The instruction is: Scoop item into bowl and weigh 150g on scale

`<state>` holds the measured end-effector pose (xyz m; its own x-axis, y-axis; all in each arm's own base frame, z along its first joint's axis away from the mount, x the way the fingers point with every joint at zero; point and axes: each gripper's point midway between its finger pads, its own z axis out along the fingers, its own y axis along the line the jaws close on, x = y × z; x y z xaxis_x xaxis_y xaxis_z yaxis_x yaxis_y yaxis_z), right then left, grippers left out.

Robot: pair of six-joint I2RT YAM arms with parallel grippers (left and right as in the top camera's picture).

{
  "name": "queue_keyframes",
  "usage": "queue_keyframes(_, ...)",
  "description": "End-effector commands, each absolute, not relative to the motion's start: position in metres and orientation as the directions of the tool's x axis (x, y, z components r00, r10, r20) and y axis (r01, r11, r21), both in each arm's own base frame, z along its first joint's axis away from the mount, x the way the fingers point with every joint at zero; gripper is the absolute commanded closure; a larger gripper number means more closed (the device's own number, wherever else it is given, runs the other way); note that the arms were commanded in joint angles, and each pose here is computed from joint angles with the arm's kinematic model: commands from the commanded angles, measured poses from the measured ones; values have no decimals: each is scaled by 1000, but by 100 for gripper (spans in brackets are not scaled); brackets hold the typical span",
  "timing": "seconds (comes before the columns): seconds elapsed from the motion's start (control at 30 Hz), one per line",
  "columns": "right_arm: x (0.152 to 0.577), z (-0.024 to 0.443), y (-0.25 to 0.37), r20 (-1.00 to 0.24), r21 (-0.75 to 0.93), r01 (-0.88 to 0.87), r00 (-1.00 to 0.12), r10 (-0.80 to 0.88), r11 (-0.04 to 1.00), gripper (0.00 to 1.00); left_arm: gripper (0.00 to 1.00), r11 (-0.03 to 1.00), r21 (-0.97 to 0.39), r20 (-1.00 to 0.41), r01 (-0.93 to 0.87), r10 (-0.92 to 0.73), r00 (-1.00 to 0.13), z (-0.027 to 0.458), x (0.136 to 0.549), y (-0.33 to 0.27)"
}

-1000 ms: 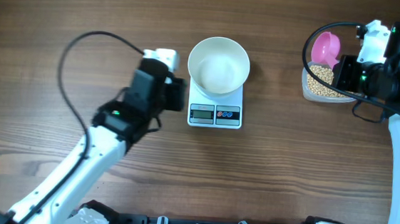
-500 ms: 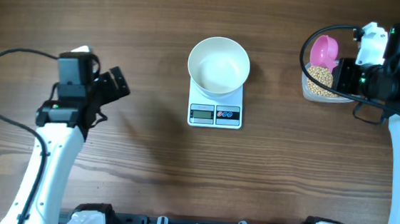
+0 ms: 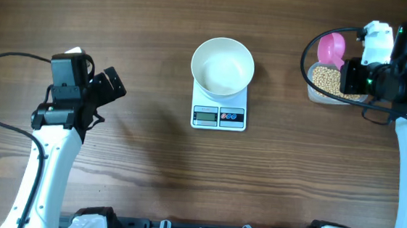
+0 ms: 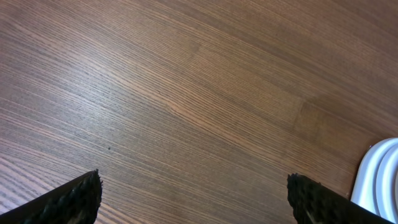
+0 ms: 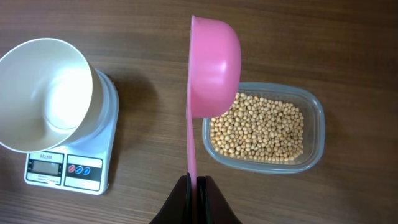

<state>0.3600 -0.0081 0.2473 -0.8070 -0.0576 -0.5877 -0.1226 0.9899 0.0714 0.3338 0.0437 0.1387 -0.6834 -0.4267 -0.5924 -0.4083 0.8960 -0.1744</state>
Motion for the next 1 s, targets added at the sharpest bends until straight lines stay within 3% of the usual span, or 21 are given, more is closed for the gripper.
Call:
queue_keyframes(0.0, 359, 251, -12, -596, 63, -98, -802, -41, 993, 96, 0, 894, -172, -602, -413, -427, -675, 142, 333, 46)
queue_keyframes(0.4, 358, 251, -33, -591, 107, 17, -803, 78, 994, 96, 0, 894, -172, -602, -413, -427, -675, 142, 333, 46)
queue_keyframes(0.97, 378, 268, -39, -678, 79, 3, -733, 56, 997, 96, 0, 894, -172, -602, -413, -427, -675, 142, 333, 46)
